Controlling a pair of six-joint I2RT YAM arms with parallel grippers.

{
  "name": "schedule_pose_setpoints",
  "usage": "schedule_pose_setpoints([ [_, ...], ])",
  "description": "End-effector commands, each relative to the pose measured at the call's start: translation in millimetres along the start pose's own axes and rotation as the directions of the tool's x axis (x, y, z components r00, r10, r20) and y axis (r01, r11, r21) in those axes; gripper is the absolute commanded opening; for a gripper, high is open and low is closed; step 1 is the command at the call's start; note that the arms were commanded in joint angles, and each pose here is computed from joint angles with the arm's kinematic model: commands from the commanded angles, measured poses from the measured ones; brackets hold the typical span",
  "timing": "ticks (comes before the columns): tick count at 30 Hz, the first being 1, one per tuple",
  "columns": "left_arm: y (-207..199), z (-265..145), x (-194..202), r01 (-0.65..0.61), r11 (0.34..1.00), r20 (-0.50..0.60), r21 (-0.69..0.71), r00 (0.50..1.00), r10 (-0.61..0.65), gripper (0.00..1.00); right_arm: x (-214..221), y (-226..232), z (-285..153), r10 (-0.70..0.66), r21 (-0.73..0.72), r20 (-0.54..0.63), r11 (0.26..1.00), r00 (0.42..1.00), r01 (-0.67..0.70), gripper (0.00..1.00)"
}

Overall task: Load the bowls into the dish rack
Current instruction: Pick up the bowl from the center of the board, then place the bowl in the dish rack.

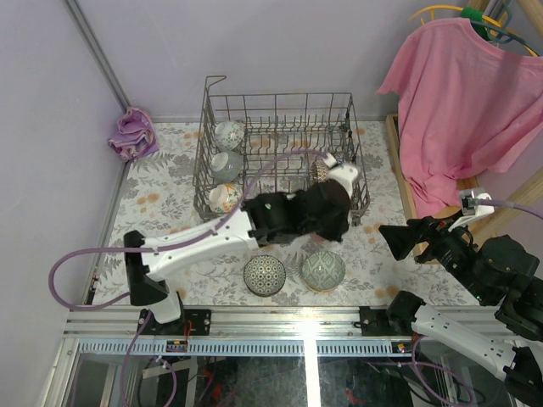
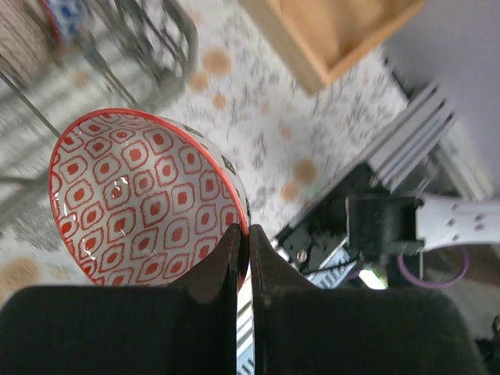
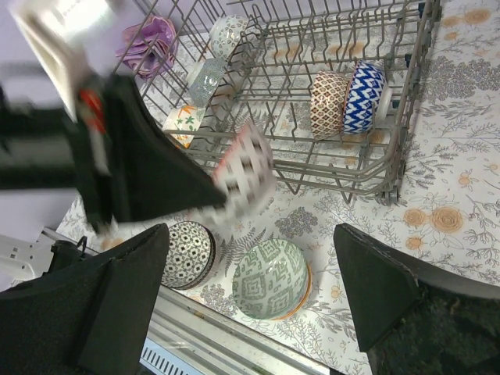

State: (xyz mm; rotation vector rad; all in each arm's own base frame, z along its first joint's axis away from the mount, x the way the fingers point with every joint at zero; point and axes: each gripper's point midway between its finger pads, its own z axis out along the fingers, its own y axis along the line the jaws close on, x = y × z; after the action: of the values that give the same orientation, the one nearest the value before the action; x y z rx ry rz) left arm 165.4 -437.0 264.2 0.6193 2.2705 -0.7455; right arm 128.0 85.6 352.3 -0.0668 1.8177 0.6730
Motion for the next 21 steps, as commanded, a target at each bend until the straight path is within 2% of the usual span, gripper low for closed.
schedule_pose_setpoints([
  [1,12,-53,-99,0.009,0.997,0.254,0.071,0.967,-0.027,0.0,-18,6,-2,0.027,-0.016,0.058,1.0,0.998,-0.026,0.94],
  [8,61,-64,-179,0.066,0.968,0.395,0.243,0.905,-0.161,0.0,-12,10,5,0.022,-0.024,0.032,0.999,0.999,-0.021,0.94],
  [11,79,-66,-196,0.089,0.941,0.43,0.326,0.872,-0.232,0.0,-9,11,8,0.018,-0.019,0.018,1.0,1.0,-0.018,0.94],
  [14,101,-60,-197,0.142,0.907,0.438,0.396,0.839,-0.323,0.0,-6,11,9,0.02,-0.021,0.011,1.0,1.0,-0.02,0.94],
  [21,128,-52,-191,0.196,0.798,0.48,0.57,0.709,-0.517,0.0,-2,9,11,0.006,-0.01,-0.009,1.0,1.0,-0.007,0.94],
])
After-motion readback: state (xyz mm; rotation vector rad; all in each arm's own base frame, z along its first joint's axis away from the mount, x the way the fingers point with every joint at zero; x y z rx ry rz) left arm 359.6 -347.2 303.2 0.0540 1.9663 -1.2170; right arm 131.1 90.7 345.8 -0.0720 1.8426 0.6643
